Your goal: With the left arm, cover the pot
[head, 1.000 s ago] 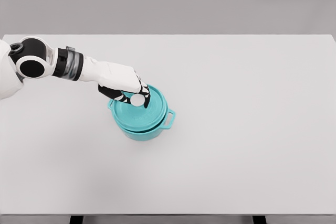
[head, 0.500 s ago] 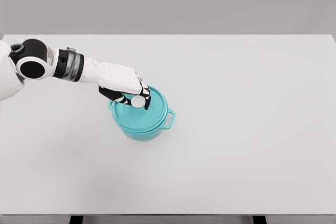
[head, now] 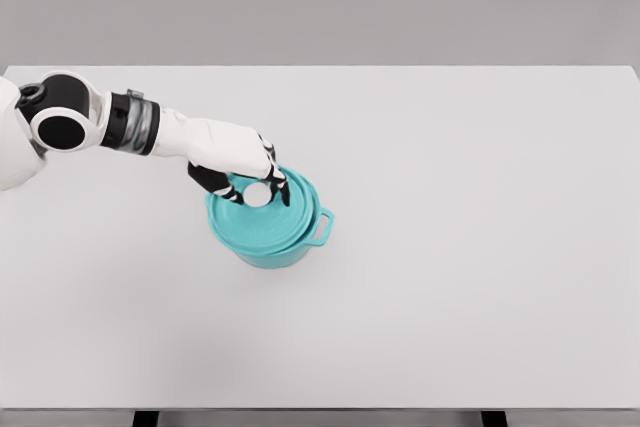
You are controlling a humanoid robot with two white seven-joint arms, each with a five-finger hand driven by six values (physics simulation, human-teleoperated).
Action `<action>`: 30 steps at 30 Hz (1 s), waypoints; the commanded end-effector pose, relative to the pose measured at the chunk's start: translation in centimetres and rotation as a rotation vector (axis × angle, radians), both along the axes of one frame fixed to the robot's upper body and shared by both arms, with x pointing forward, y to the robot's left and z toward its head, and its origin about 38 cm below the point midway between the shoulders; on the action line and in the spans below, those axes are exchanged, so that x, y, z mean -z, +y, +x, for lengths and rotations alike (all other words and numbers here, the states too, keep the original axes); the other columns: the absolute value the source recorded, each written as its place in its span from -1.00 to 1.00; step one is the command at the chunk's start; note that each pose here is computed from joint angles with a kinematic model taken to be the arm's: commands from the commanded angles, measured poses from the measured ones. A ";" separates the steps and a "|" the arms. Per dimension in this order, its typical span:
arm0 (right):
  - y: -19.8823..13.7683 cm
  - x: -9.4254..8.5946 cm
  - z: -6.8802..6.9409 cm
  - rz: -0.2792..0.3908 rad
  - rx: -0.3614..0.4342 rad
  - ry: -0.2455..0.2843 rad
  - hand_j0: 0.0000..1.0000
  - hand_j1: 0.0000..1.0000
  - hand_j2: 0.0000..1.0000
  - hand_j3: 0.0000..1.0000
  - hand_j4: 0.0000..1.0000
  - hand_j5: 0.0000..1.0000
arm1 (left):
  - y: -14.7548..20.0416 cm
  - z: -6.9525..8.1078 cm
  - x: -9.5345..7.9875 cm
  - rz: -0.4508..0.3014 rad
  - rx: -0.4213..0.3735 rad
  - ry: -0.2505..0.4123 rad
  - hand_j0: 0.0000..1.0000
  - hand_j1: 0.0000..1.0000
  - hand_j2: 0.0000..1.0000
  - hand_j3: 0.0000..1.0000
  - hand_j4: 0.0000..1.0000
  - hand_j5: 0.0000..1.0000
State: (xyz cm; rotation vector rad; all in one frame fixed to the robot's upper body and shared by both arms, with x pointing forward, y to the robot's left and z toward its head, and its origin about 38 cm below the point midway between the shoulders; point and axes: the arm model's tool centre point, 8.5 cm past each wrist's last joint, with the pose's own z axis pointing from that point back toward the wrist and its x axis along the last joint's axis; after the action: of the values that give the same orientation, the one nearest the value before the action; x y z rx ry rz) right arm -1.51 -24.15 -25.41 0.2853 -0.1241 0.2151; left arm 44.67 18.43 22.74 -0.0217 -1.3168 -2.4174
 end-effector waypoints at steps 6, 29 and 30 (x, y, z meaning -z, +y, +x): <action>0.0 0.0 0.0 0.000 0.000 0.000 1.00 1.00 1.00 1.00 1.00 1.00 | 0.0 -0.2 0.2 0.022 0.021 -0.007 0.67 0.67 0.67 0.67 0.67 0.67; 0.0 0.0 0.0 0.000 0.000 0.000 1.00 1.00 1.00 1.00 1.00 1.00 | -0.4 -0.5 -1.1 -0.029 0.029 -0.006 0.75 0.75 0.75 0.75 0.75 0.75; 0.0 0.0 0.0 0.000 0.000 0.000 1.00 1.00 1.00 1.00 1.00 1.00 | -0.5 -0.4 -1.1 -0.038 0.029 -0.008 0.91 0.91 0.91 0.91 0.91 0.91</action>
State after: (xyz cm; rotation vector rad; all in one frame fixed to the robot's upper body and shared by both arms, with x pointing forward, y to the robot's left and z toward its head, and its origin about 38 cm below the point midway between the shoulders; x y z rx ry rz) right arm -1.51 -24.15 -25.41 0.2850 -0.1241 0.2150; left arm 44.19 17.97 23.73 -0.0399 -1.3628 -2.4303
